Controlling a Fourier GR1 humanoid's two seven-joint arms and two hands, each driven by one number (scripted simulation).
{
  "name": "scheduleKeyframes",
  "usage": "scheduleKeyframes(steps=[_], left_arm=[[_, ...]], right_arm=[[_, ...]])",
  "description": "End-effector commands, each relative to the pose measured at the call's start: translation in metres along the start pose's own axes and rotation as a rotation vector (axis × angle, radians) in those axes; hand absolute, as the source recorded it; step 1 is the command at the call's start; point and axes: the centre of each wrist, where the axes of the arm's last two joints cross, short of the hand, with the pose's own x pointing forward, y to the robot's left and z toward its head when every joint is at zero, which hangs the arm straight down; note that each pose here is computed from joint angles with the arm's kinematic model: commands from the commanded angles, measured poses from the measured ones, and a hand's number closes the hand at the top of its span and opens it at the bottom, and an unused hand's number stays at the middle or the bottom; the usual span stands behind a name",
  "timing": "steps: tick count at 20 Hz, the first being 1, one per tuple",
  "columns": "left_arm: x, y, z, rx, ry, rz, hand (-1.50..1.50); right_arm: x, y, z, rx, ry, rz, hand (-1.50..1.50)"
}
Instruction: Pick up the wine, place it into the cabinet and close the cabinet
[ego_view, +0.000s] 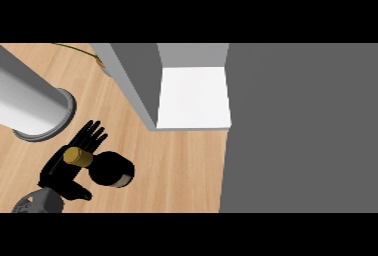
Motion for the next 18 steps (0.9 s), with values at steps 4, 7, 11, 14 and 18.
scheduleKeyframes(steps=[4, 7, 11, 14, 18], left_arm=[[-0.025, 0.013, 0.011, -0.022, 0.011, 0.072, -1.50], [-0.035, 0.007, 0.006, -0.041, 0.030, 0.092, -1.50], [-0.054, -0.006, -0.007, 0.004, -0.009, 0.127, -1.50], [-0.058, -0.006, -0.004, -0.012, 0.004, 0.181, -1.50], [-0.045, 0.000, -0.020, -0.008, -0.022, 0.186, -1.50]], right_arm=[[0.039, 0.009, 0.018, 0.022, -0.057, -0.083, -1.50], [0.030, 0.007, 0.019, 0.037, -0.051, -0.088, -1.50], [0.020, 0.004, 0.009, 0.025, -0.047, -0.084, -1.50], [0.023, 0.000, 0.013, 0.026, -0.057, -0.078, -1.50], [0.018, 0.003, 0.009, 0.038, -0.041, -0.066, -1.50]])
